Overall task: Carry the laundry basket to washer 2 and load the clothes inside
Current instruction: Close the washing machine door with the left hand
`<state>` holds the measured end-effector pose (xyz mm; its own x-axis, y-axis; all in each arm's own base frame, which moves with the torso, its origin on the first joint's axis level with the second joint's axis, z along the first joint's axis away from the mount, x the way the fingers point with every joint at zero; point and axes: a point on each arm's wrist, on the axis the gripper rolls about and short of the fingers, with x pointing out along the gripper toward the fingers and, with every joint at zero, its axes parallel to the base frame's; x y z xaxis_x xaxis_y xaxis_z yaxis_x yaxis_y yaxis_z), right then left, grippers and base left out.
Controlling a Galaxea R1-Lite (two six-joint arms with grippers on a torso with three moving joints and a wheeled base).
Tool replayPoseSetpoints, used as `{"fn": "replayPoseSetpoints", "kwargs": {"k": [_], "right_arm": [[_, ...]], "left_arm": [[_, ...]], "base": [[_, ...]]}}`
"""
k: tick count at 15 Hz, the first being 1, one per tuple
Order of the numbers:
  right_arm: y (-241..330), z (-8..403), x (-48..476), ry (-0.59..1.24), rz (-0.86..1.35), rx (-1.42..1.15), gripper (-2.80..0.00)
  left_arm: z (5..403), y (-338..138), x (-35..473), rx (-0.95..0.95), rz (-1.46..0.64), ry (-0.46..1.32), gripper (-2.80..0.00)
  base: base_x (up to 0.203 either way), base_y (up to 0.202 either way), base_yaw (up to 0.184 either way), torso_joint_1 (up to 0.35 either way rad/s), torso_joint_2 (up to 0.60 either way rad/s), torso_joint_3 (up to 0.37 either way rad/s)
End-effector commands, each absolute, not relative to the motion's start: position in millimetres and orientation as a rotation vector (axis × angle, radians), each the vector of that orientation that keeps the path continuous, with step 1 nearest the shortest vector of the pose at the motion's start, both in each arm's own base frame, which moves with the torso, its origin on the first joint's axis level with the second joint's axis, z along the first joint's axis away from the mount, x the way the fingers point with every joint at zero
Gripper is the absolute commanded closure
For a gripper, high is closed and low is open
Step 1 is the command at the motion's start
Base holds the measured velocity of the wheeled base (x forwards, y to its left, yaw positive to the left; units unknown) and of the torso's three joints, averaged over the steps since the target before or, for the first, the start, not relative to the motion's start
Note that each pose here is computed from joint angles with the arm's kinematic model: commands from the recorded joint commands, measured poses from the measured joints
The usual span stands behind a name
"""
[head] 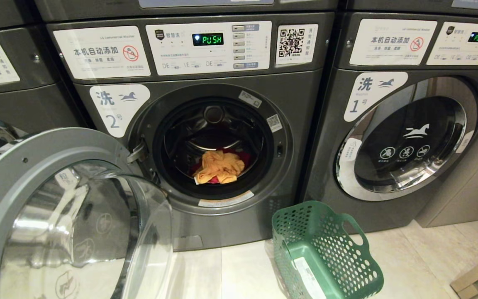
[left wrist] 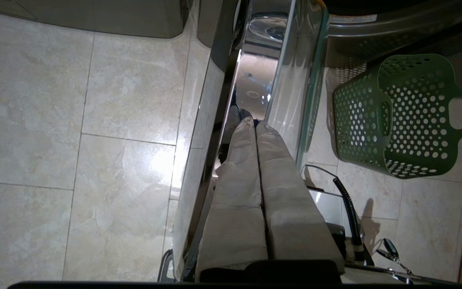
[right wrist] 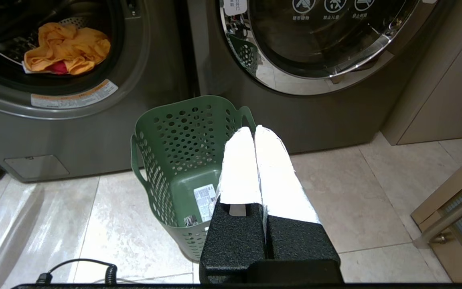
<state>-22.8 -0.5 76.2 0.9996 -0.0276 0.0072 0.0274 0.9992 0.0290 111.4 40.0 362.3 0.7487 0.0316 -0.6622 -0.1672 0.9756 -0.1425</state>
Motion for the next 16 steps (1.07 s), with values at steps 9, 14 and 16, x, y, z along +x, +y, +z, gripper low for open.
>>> {"fn": "replayPoseSetpoints", "kwargs": {"k": [9, 14, 16], "right_arm": [[-1, 76, -23, -0.007, -0.028, 0.029, 0.00], [-1, 76, -23, -0.007, -0.028, 0.031, 0.00], [-1, 76, -23, -0.007, -0.028, 0.031, 0.00]], "left_arm": [[354, 63, 143, -0.190, 0.195, 0.689, 0.00], [343, 164, 209, -0.148, 0.551, 0.512, 0.00], [326, 186, 210, -0.177, 0.611, 0.567, 0.00]], "base": [[0.000, 0.000, 0.000, -0.001, 0.00, 0.028], [0.000, 0.000, 0.000, 0.000, 0.00, 0.000], [0.000, 0.000, 0.000, 0.000, 0.00, 0.000]]}}
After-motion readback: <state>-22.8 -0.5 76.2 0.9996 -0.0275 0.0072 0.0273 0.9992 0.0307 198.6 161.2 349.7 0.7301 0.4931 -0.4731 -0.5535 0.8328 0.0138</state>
